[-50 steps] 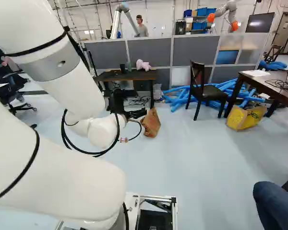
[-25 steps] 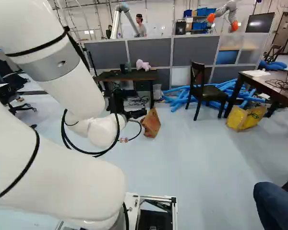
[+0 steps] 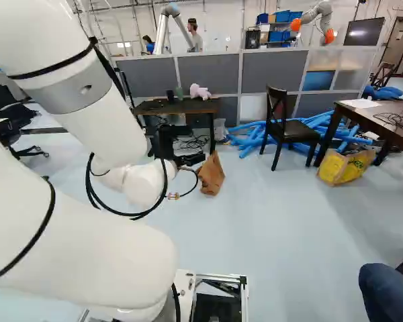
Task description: Pick up the bag on the ground and place it on the table
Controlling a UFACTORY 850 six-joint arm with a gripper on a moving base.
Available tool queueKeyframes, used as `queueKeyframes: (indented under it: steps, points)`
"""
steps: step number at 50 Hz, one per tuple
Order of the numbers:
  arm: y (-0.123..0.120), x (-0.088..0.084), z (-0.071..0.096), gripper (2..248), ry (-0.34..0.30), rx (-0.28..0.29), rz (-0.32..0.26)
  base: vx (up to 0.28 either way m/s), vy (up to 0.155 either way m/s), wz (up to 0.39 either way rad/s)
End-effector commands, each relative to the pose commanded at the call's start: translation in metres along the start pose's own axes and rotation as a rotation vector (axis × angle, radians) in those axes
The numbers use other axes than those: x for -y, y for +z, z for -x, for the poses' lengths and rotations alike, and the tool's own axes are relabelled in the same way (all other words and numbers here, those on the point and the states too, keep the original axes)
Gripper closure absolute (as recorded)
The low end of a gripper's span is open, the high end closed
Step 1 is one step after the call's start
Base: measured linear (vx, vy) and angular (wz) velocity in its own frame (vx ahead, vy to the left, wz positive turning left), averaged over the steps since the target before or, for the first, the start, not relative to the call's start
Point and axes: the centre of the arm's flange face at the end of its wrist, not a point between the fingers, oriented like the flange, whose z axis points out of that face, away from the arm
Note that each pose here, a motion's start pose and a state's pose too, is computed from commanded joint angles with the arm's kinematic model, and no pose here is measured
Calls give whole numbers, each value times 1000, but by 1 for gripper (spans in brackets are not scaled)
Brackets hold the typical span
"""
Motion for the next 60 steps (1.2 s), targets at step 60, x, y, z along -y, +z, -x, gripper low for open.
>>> queueKeyframes:
  steps: [60]
  points:
    - [0, 0, 0, 3, 0, 0, 0, 132, 1, -8]
